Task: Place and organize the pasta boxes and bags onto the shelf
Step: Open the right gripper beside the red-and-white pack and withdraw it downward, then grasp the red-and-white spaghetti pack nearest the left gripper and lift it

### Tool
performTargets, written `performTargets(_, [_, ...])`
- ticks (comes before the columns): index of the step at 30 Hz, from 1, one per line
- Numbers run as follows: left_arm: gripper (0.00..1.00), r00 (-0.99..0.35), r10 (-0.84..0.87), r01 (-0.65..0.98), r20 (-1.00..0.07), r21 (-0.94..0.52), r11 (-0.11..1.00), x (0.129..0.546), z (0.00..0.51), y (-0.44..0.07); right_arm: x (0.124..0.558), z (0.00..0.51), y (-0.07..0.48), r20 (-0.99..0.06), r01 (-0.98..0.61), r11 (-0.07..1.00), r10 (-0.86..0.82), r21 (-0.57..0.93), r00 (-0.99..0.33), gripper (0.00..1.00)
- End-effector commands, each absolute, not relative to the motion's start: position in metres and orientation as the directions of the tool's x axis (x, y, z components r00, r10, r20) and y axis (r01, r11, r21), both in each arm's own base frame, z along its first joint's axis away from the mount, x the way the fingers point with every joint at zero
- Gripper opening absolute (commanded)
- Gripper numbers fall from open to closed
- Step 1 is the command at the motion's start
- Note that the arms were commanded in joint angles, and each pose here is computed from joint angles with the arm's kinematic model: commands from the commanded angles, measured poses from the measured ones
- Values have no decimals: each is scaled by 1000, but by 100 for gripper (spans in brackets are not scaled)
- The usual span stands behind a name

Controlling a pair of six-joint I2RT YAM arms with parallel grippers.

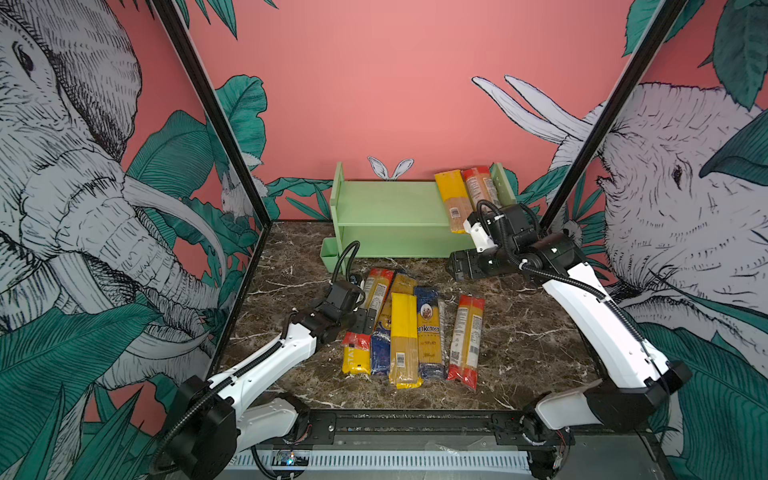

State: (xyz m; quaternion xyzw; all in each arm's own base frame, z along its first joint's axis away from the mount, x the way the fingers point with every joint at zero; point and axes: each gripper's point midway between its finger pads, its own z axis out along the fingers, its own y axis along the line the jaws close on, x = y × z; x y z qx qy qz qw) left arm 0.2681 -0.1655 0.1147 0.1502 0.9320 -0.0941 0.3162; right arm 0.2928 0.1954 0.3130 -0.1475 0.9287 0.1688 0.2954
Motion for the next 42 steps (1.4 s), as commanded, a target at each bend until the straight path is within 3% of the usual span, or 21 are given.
performTargets(1, [98,-788,220,342,-575,-111,933,261,96,-170,278,316,200,-601,-381,880,-147,284,-786,99])
performTargets(20, [99,-826,265,353,-498,-89,931,275,46,-183,253,302,188,-575,-356,880,-122,314,-809,99])
performTargets(28, [92,-851,259,332,-456,-87,939,276,22,-183,252,307,186,-578,-360,881,-129,306,-806,99])
performTargets(31, [83,-858,261,332,-443,-89,939,273,17,-182,252,306,187,-573,-363,882,-136,302,-808,99])
performTargets(33, [67,-861,268,337,-433,-90,937,271,15,-182,252,305,187,-570,-364,880,-138,304,-810,99])
performTargets(40, [34,-861,280,355,-424,-107,929,263,19,-182,257,303,193,-568,-374,874,-145,310,-810,99])
performTargets(42, [14,-859,287,363,-424,-108,926,261,22,-181,259,302,196,-566,-377,871,-146,315,-811,99])
